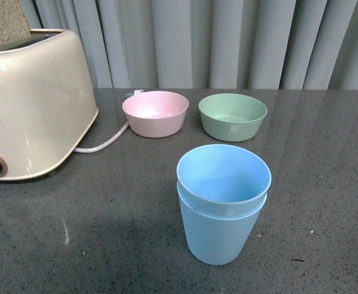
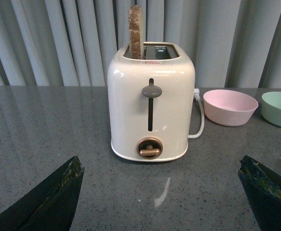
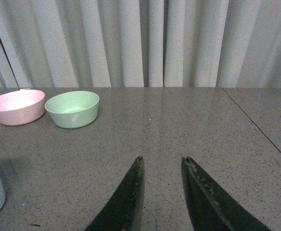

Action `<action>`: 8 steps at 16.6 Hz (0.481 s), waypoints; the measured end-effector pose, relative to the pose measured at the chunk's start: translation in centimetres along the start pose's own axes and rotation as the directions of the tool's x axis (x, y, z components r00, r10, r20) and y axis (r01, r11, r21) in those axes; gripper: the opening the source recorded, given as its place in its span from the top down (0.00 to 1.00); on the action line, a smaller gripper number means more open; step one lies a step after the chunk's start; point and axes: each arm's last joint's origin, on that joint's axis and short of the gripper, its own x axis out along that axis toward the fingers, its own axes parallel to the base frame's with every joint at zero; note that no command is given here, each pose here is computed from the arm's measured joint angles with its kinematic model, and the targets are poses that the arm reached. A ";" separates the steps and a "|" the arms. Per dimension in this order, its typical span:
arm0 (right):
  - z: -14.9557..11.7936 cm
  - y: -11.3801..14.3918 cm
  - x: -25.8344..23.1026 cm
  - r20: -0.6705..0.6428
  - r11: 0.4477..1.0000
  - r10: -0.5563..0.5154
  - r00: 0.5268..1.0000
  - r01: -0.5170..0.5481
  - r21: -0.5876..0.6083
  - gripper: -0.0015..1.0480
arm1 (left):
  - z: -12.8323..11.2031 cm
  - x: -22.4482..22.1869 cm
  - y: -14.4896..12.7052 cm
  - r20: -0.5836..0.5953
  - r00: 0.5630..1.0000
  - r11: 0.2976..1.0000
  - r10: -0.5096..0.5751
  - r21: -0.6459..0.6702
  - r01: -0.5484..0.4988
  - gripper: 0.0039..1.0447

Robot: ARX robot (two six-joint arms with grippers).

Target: Stack blue cups with both arms

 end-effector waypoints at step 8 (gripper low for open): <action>0.0 0.0 0.0 0.000 1.000 0.000 1.000 0.000 0.000 0.06 | 0.0 0.0 0.0 0.000 1.000 1.000 0.000 0.000 0.000 0.06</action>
